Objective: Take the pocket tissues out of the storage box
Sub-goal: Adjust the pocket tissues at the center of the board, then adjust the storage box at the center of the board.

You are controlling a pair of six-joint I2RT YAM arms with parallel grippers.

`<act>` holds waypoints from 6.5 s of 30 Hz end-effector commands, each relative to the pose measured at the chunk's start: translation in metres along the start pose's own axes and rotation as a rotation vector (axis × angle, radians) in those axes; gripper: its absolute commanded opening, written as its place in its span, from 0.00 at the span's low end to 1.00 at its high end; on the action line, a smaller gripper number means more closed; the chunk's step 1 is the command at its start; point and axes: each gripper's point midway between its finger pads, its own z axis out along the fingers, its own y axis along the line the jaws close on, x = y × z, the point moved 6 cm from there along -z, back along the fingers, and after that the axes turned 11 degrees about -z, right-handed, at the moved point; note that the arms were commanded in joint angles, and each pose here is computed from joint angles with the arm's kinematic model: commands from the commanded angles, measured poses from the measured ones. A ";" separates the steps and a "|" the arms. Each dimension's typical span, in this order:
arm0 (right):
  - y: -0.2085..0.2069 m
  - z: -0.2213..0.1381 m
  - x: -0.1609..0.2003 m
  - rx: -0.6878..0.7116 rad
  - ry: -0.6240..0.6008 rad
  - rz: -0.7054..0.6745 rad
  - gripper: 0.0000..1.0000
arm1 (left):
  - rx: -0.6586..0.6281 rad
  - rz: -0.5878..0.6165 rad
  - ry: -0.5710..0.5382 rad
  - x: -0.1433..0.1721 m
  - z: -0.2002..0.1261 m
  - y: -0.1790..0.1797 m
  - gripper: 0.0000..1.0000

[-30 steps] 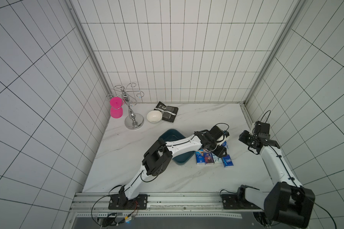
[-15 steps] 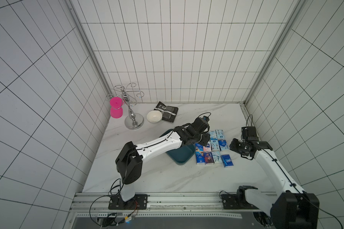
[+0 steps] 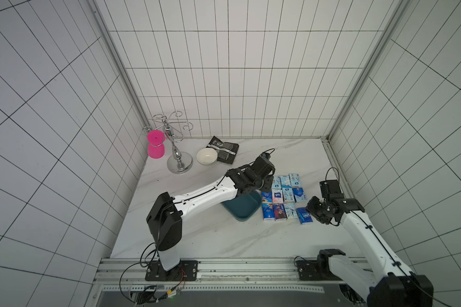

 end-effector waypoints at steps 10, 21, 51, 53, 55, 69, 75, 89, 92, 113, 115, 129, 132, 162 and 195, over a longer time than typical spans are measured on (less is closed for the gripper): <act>-0.014 0.018 0.022 0.094 0.062 0.179 0.45 | 0.029 -0.019 -0.078 -0.012 -0.016 0.007 0.52; -0.020 0.039 0.031 0.089 0.052 0.198 0.45 | 0.050 -0.047 -0.103 -0.011 -0.024 0.018 0.52; -0.021 0.067 0.027 0.019 -0.059 0.306 0.36 | -0.015 -0.043 -0.012 0.004 -0.003 0.026 0.51; -0.019 0.067 0.026 0.014 -0.051 0.300 0.37 | -0.015 -0.042 -0.010 0.005 -0.003 0.025 0.51; -0.016 0.067 0.026 0.005 -0.045 0.294 0.37 | -0.020 -0.040 -0.009 0.005 -0.003 0.026 0.51; -0.004 0.019 0.009 -0.010 -0.160 0.187 0.39 | -0.026 -0.045 -0.009 0.004 -0.002 0.026 0.51; -0.007 0.005 -0.009 0.064 -0.227 0.089 0.38 | -0.034 -0.039 -0.009 0.004 -0.005 0.027 0.51; -0.029 0.041 -0.021 0.086 -0.171 0.067 0.19 | -0.097 -0.027 -0.006 0.008 -0.002 0.033 0.51; -0.026 0.048 -0.017 0.048 -0.146 0.052 0.20 | -0.100 -0.029 -0.003 0.010 -0.001 0.034 0.51; -0.036 0.054 -0.001 0.076 -0.122 0.040 0.23 | -0.115 -0.029 0.001 0.014 0.000 0.037 0.51; -0.034 0.045 -0.008 0.086 -0.148 0.028 0.24 | -0.113 -0.029 0.001 0.013 0.000 0.036 0.51; -0.002 -0.002 -0.069 0.068 -0.308 -0.188 0.53 | -0.274 -0.143 -0.190 -0.011 -0.042 0.090 0.51; 0.011 -0.012 -0.085 0.021 -0.334 -0.210 0.98 | -0.322 -0.218 -0.244 -0.017 -0.055 0.123 0.52; 0.038 -0.006 -0.092 -0.067 -0.328 -0.335 0.99 | -0.417 -0.540 0.064 0.101 -0.012 0.191 0.48; 0.051 -0.003 -0.090 -0.076 -0.314 -0.378 0.99 | -0.489 -0.513 0.036 0.097 -0.015 0.229 0.01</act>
